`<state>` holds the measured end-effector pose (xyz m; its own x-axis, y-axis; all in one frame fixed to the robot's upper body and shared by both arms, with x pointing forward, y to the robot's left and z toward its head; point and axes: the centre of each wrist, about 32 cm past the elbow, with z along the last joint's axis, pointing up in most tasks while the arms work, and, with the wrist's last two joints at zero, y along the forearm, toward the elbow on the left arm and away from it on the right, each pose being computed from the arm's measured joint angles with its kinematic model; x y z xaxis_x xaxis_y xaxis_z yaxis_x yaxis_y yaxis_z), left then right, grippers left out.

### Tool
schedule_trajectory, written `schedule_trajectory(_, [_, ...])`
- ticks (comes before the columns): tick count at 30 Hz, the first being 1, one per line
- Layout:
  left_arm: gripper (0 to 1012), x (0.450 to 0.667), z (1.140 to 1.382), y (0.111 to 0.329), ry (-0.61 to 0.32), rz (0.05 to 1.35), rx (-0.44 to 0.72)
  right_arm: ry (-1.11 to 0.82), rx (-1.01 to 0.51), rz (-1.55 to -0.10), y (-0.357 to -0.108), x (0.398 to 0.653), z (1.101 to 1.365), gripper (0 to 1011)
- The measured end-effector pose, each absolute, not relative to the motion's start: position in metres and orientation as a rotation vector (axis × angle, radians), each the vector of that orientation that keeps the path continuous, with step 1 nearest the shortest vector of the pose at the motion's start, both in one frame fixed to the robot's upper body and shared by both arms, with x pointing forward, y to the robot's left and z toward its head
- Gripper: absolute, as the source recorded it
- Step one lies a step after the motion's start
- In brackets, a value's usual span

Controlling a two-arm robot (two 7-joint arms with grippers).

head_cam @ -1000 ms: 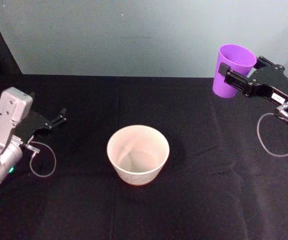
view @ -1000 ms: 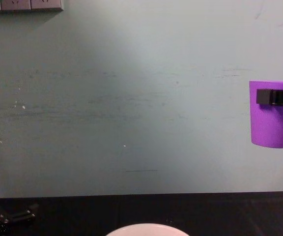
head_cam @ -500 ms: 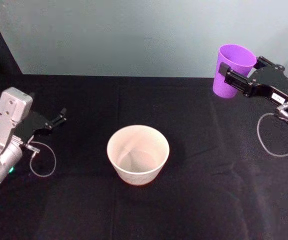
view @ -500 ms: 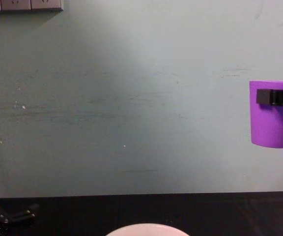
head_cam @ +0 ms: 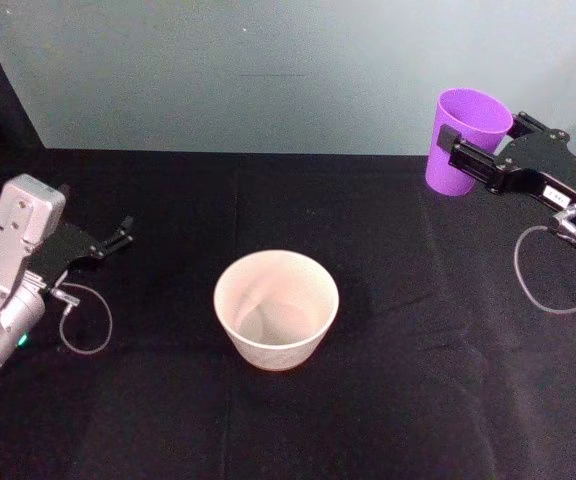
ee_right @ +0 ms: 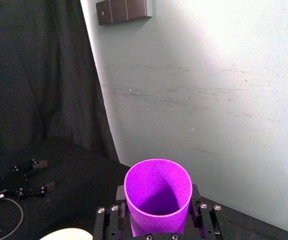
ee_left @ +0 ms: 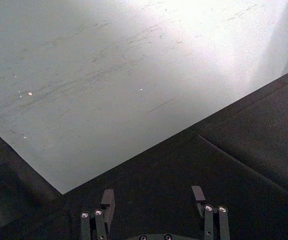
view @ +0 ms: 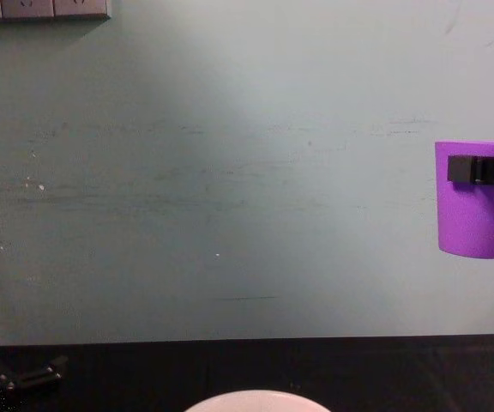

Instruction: Pick up the cup and pour the mung beans from the cup into the bowl.

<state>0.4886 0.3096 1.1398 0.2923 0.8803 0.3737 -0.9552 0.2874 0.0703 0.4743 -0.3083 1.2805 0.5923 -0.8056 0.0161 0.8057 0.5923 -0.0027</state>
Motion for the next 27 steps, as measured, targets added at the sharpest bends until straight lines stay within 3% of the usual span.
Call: schedule_trajectory(27, [1000, 0.4886, 1.1398, 0.3096, -0.285, 1.248, 0.304, -0.014, -0.010, -0.937, -0.3083, 0.4743, 1.2805, 729])
